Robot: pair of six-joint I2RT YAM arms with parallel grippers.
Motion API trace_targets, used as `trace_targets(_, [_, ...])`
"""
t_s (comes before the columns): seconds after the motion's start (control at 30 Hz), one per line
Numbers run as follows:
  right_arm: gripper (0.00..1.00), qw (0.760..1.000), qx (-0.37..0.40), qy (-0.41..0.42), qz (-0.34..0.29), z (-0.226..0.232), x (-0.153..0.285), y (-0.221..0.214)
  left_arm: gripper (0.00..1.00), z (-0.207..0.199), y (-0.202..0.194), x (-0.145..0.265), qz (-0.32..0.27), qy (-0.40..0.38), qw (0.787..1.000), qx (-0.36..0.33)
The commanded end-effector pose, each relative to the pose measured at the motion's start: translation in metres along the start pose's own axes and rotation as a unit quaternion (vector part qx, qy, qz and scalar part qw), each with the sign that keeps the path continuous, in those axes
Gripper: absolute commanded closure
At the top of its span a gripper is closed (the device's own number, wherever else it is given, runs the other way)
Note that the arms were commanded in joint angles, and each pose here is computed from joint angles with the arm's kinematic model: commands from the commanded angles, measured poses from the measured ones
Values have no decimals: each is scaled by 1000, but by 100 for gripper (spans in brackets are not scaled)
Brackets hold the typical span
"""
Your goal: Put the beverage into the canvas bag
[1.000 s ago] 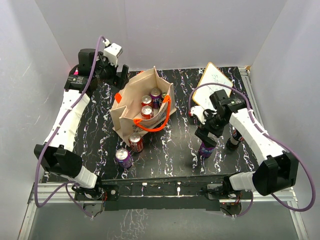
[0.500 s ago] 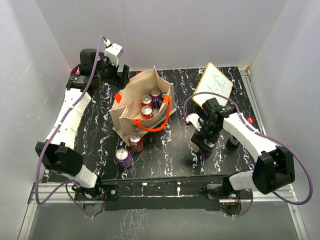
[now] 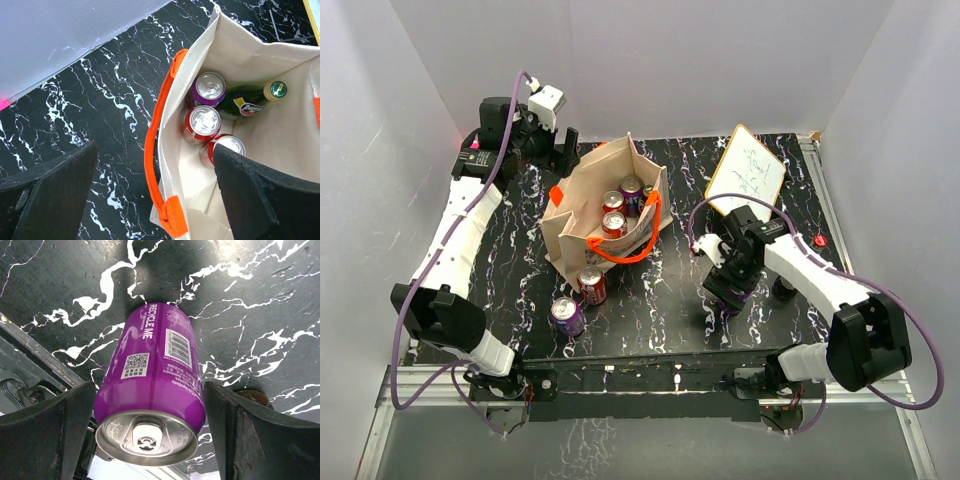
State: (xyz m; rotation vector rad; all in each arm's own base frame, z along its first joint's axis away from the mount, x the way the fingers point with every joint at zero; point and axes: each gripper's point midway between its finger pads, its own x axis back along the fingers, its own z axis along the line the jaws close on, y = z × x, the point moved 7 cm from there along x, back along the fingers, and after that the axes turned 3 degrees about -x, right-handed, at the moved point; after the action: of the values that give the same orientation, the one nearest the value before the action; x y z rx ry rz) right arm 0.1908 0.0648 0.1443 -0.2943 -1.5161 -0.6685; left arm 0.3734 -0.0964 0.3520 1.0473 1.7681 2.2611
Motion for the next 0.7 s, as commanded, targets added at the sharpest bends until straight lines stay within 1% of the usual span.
trace_targets(0.0, [9, 999, -3, -35, -33, -2, 11, 6, 3, 0, 14, 9, -28, -1, 1000, 1])
trace_targets(0.2, [8, 998, -14, -44, -53, 0, 23, 9, 3, 1, 14, 9, -29, 0, 1000, -1])
trace_targets(0.37, [14, 997, -12, -48, -54, 0, 25, 8, 3, 2, 13, 7, -27, -1, 1000, 0])
trace_targets(0.5, [26, 997, -12, -47, -53, -2, 24, 11, 3, 2, 13, 6, -26, 0, 1000, 2])
trace_targets(0.67, [51, 996, -18, -39, -74, -3, 29, 23, 3, 7, 15, 8, -29, 17, 999, 20])
